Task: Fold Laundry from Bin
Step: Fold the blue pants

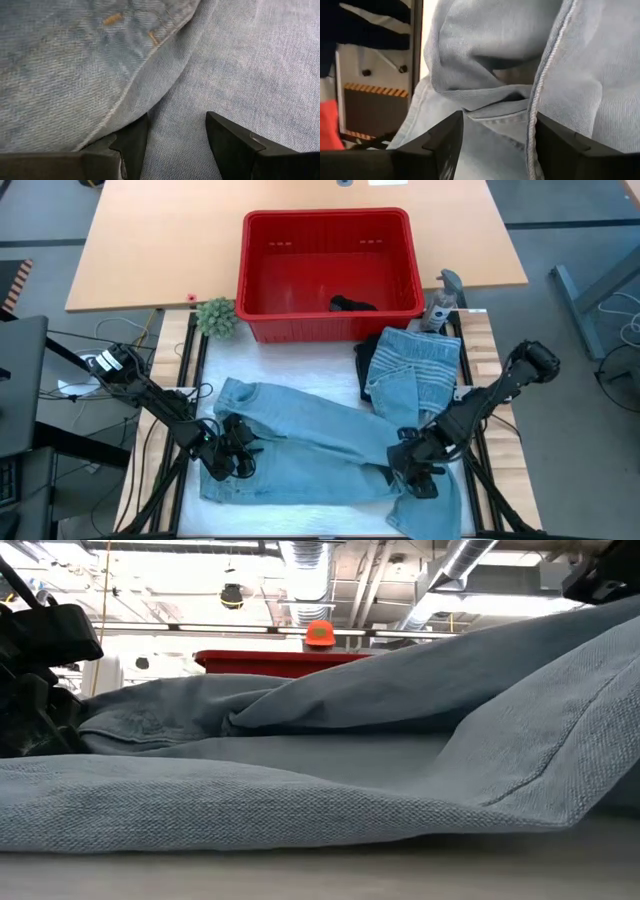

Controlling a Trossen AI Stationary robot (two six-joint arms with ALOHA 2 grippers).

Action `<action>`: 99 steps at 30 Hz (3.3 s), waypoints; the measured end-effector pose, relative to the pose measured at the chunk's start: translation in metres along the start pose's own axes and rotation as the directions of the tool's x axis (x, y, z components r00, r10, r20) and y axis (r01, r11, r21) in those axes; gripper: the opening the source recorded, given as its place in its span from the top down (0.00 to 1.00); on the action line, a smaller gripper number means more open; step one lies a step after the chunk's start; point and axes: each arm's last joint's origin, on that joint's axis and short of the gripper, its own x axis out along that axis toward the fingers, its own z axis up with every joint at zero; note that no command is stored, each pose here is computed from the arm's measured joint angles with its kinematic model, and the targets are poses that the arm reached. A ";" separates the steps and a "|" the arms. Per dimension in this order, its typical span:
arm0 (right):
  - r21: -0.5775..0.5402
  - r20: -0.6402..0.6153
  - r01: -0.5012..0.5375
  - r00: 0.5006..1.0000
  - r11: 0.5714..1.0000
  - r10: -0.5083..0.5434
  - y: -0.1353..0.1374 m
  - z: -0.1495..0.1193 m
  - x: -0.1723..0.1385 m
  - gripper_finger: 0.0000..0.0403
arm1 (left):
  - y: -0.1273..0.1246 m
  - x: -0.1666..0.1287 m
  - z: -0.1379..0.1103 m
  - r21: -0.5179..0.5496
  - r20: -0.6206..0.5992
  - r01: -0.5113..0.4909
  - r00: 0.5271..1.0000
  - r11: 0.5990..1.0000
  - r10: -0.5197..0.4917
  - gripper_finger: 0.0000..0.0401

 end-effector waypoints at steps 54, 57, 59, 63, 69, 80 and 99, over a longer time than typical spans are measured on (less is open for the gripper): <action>0.155 0.278 0.159 0.940 0.975 -0.198 -0.078 0.043 -0.065 0.41 | 0.000 0.000 0.000 -0.002 0.001 -0.003 1.000 1.000 0.003 0.53; 0.141 0.346 0.132 0.922 0.981 -0.174 -0.076 0.049 -0.066 0.41 | 0.000 0.000 0.000 -0.002 0.000 -0.002 1.000 1.000 0.002 0.53; 0.124 0.378 0.118 0.912 0.985 -0.157 -0.072 0.052 -0.066 0.41 | 0.000 0.000 0.000 -0.002 0.000 -0.003 1.000 1.000 0.003 0.53; 0.081 0.401 0.135 0.903 0.988 -0.156 -0.068 0.054 -0.065 0.41 | 0.001 0.001 0.001 -0.002 -0.001 -0.007 1.000 1.000 0.007 0.53; 0.068 0.393 0.136 0.907 0.988 -0.152 -0.065 0.051 -0.059 0.41 | 0.001 0.001 0.001 -0.002 -0.002 -0.007 1.000 1.000 0.007 0.53; 0.070 0.377 0.130 0.915 0.989 -0.146 -0.063 0.048 -0.056 0.41 | 0.006 0.001 0.001 0.316 0.075 -0.109 0.993 0.942 0.089 0.53; 0.127 0.449 -0.015 0.892 0.992 -0.044 -0.054 0.056 -0.058 0.41 | -0.009 0.004 0.024 -0.447 0.243 0.127 0.970 0.885 -0.016 0.53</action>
